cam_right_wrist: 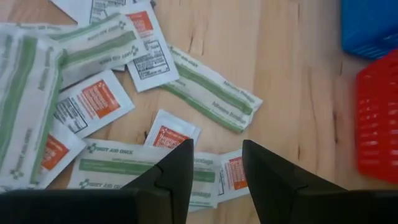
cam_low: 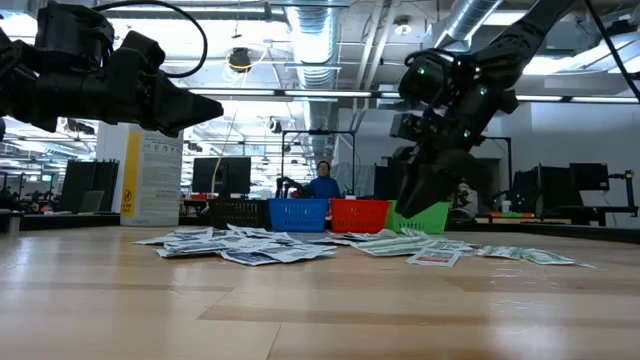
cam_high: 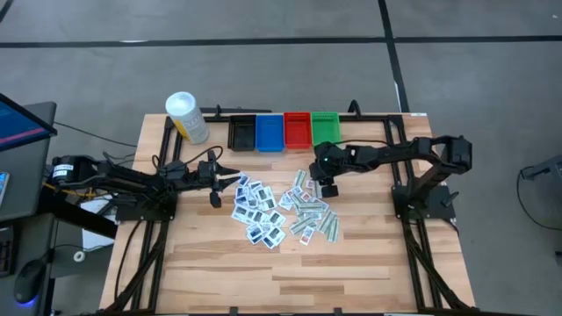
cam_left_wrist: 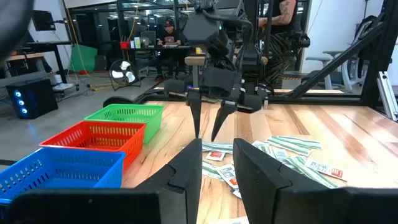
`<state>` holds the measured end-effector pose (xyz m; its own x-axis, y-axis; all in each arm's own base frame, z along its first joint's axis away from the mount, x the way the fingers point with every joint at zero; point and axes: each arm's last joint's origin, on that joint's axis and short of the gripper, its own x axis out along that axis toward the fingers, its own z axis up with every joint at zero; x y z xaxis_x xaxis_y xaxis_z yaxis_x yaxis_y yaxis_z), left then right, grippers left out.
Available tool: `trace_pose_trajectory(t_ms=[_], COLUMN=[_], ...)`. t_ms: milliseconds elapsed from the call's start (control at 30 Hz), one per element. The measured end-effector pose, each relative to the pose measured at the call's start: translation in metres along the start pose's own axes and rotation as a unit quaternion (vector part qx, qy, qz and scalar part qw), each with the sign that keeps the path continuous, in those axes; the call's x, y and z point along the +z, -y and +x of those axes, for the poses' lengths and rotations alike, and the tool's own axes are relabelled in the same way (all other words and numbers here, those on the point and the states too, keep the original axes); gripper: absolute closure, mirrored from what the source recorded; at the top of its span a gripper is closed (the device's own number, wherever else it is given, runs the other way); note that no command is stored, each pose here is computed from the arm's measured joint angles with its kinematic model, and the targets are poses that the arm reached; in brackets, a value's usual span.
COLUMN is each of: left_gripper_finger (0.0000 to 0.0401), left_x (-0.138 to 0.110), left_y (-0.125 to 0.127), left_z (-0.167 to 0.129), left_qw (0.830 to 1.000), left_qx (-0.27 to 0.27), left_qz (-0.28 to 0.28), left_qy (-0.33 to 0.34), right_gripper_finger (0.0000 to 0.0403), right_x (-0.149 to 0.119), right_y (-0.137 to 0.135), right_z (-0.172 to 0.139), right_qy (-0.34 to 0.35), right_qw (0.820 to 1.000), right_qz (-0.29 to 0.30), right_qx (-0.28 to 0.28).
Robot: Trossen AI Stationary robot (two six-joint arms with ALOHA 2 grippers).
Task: Pick & Place First Aid Supplies
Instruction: Put the green bandage pack into the red bin
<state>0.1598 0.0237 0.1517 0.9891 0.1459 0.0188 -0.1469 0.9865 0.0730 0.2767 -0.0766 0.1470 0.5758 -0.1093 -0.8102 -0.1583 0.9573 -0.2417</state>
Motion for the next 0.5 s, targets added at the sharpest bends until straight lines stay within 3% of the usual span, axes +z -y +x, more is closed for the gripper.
trace_pose_trajectory(t_ms=[500], left_gripper_finger=[0.0308], left_x=[0.0003], left_y=[0.0000], left_z=[0.0000], left_qw=[1.000], left_qx=[0.000], left_qz=[0.000], left_qy=[0.002], right_gripper_finger=[0.0272], right_x=[-0.0065], right_y=[0.0016], right_z=[0.0025], right_qy=[-0.023], right_qw=[0.999], right_qz=[0.025], right_qx=[0.008])
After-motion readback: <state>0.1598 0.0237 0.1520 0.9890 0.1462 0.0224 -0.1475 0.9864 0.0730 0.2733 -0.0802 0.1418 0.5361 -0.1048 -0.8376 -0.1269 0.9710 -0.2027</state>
